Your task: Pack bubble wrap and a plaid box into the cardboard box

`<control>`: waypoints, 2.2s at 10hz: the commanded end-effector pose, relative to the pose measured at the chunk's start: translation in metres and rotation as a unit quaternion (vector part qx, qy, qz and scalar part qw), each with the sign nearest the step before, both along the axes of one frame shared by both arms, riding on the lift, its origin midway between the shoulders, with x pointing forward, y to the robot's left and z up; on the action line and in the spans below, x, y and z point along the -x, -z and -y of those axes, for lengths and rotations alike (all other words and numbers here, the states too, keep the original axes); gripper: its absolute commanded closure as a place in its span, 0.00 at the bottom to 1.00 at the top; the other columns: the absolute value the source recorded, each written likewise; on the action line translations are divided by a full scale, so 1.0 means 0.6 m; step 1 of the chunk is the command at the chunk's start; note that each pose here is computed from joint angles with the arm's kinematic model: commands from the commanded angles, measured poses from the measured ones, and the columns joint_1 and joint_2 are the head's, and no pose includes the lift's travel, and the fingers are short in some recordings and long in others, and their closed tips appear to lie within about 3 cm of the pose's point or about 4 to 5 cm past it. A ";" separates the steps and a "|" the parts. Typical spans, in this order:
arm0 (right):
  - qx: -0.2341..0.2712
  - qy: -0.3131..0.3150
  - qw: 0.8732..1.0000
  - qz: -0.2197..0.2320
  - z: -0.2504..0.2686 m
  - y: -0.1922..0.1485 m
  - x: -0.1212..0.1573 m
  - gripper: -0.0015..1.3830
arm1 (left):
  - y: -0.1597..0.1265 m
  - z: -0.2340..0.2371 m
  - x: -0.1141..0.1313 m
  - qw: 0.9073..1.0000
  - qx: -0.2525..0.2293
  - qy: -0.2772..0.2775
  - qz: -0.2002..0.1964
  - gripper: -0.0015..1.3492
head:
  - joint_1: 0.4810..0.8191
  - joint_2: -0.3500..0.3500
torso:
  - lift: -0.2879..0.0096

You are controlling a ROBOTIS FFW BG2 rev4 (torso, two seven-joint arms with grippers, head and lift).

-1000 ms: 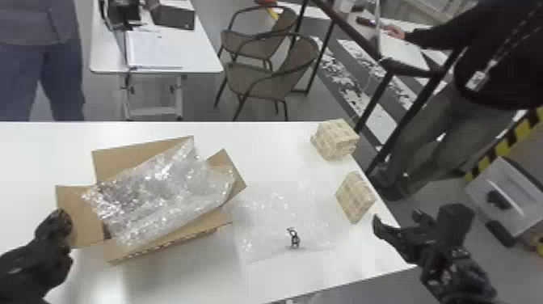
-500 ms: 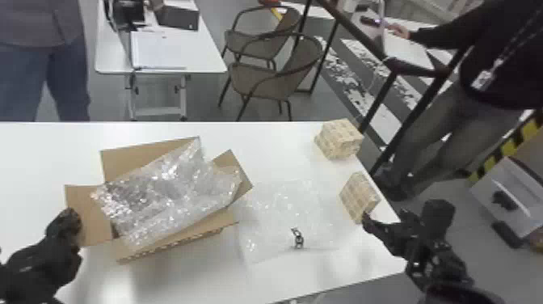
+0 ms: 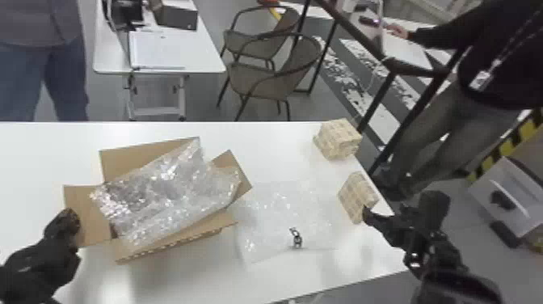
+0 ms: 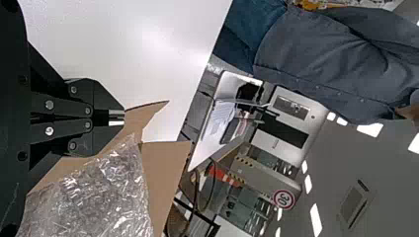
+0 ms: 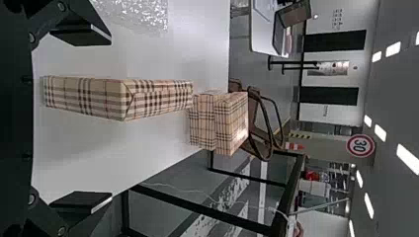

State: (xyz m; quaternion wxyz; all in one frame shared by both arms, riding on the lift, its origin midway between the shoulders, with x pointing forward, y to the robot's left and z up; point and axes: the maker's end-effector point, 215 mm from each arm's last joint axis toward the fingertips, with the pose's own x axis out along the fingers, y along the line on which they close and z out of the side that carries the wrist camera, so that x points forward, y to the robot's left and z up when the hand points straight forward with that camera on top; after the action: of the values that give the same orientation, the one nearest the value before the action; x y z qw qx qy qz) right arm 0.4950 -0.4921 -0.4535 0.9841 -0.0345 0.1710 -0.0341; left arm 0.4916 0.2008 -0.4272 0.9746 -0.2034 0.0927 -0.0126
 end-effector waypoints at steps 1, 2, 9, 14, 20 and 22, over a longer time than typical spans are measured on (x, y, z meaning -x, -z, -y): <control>-0.001 -0.001 1.000 -0.006 -0.002 0.004 -0.019 0.13 | -0.002 0.000 0.000 1.000 0.002 -0.001 0.003 0.89 | 0.63 0.05 | 0.72; -0.001 -0.006 1.000 -0.009 -0.010 0.007 -0.036 0.13 | 0.000 0.000 0.000 1.000 0.002 -0.001 0.002 0.89 | 0.63 0.05 | 0.72; 0.019 -0.034 0.998 -0.045 -0.046 0.033 -0.080 0.14 | 0.000 0.001 0.000 1.000 0.008 -0.002 0.003 0.89 | 0.63 0.11 | 0.72; 0.033 -0.026 0.997 -0.066 -0.035 0.043 -0.068 0.41 | 0.000 0.002 0.000 1.000 0.008 0.000 0.004 0.89 | 0.63 0.10 | 0.72; 0.037 -0.026 0.997 -0.065 -0.034 0.040 -0.062 0.56 | -0.001 0.003 0.000 1.000 0.007 0.001 0.006 0.89 | 0.63 0.09 | 0.72; 0.037 -0.024 0.997 -0.065 -0.033 0.042 -0.060 0.66 | 0.001 0.003 0.001 1.000 0.007 0.001 0.005 0.89 | 0.63 0.09 | 0.72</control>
State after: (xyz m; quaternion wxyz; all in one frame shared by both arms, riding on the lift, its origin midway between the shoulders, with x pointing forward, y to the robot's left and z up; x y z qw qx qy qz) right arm 0.5316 -0.4722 -0.4782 0.9694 -0.0772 0.2325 -0.0140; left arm 0.4914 0.1992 -0.4274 0.9737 -0.2099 0.0878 -0.0158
